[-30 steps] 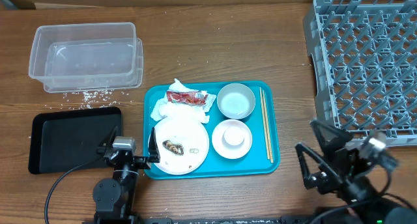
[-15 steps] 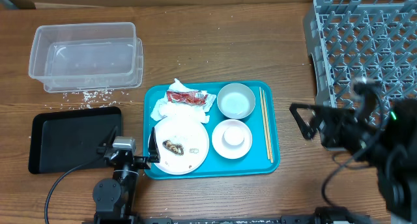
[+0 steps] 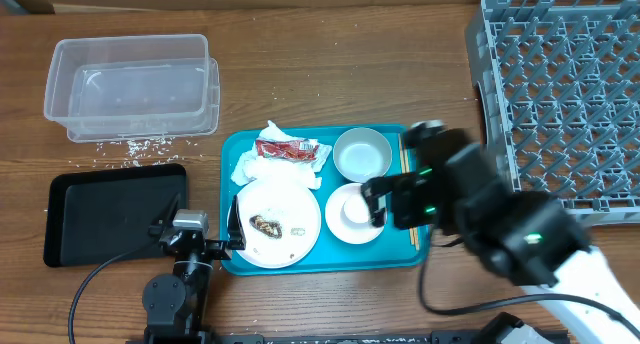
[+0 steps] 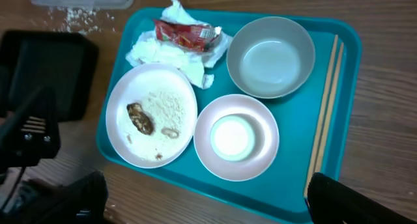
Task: Sort waste into correct bins and load items into the dishwasher
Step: 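Move the right gripper over the small white bowl and grasp its rim, then lift the small white bowl and place it into the grey dish rack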
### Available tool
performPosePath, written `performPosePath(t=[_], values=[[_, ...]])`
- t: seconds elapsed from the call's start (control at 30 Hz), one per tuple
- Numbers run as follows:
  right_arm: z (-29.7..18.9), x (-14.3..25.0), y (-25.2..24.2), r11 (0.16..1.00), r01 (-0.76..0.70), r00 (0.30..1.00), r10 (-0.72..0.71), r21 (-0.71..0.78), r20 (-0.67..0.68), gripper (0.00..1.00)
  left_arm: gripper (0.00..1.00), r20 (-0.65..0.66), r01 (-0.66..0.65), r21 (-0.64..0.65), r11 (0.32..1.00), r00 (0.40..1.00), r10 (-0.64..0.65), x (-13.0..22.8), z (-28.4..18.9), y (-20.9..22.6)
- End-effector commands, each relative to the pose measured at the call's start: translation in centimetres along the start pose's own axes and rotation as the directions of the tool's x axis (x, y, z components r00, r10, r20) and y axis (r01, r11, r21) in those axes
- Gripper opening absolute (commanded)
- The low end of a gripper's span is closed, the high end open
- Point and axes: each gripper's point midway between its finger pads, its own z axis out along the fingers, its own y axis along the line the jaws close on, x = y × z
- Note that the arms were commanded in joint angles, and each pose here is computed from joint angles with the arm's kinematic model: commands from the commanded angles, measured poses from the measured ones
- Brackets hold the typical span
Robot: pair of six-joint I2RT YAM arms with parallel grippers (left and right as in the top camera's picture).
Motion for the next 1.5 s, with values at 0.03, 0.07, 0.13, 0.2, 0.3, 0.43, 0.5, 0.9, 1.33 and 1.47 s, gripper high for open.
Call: performPosePath(t=[0.03,0.07,0.13,0.2,0.3,0.43,0.5,0.9,1.33,1.47], values=[[1.1,-1.3,2.6,1.0,0.017,0.998,-0.017,0.002,0.054,1.0,1.0,0.004,0.009,-0.007,1.0,1.0,-0.009,0.1,0.0,0.1],[1.5,-0.9,3.4,0.999,0.027,0.999,-0.026,-0.027,0.032,1.0,1.0,0.005,0.009,-0.007,1.0,1.0,-0.009,0.0,0.0,0.1],[2.3,-0.2,4.3,0.998,0.033,0.999,-0.034,-0.061,-0.014,1.0,1.0,0.005,0.009,-0.007,1.0,1.0,-0.009,0.0,0.0,0.1],[3.3,-0.4,4.9,0.997,0.033,0.999,-0.035,-0.075,-0.022,1.0,1.0,0.005,0.009,-0.007,1.0,1.0,-0.009,0.0,0.0,0.1],[4.9,0.0,4.5,0.999,0.032,0.998,-0.035,-0.04,-0.058,1.0,1.0,0.005,0.009,-0.007,1.0,1.0,-0.009,0.0,0.0,0.1],[7.6,1.9,1.9,0.987,-0.094,0.983,0.113,0.132,-0.145,1.0,1.0,0.005,0.009,-0.007,1.0,1.0,-0.009,0.0,0.0,0.1],[9.2,3.0,1.1,0.975,-0.104,0.971,0.143,0.198,-0.19,1.0,1.0,0.005,0.009,-0.007,1.0,1.0,-0.009,0.0,0.0,0.1],[16.5,6.3,-1.2,0.93,-0.059,0.932,0.181,0.362,-0.313,0.98,1.0,0.005,0.009,-0.007,1.0,1.0,-0.009,0.0,0.0,0.1],[17.0,7.0,-2.0,0.914,-0.056,0.925,0.199,0.403,-0.324,0.72,1.0,0.005,0.009,-0.007,1.0,1.0,-0.009,0.0,0.0,0.1],[17.1,7.2,-2.1,0.912,-0.058,0.924,0.203,0.406,-0.324,0.69,1.0,0.005,0.009,-0.007,1.0,1.0,-0.009,0.0,0.0,0.1]])
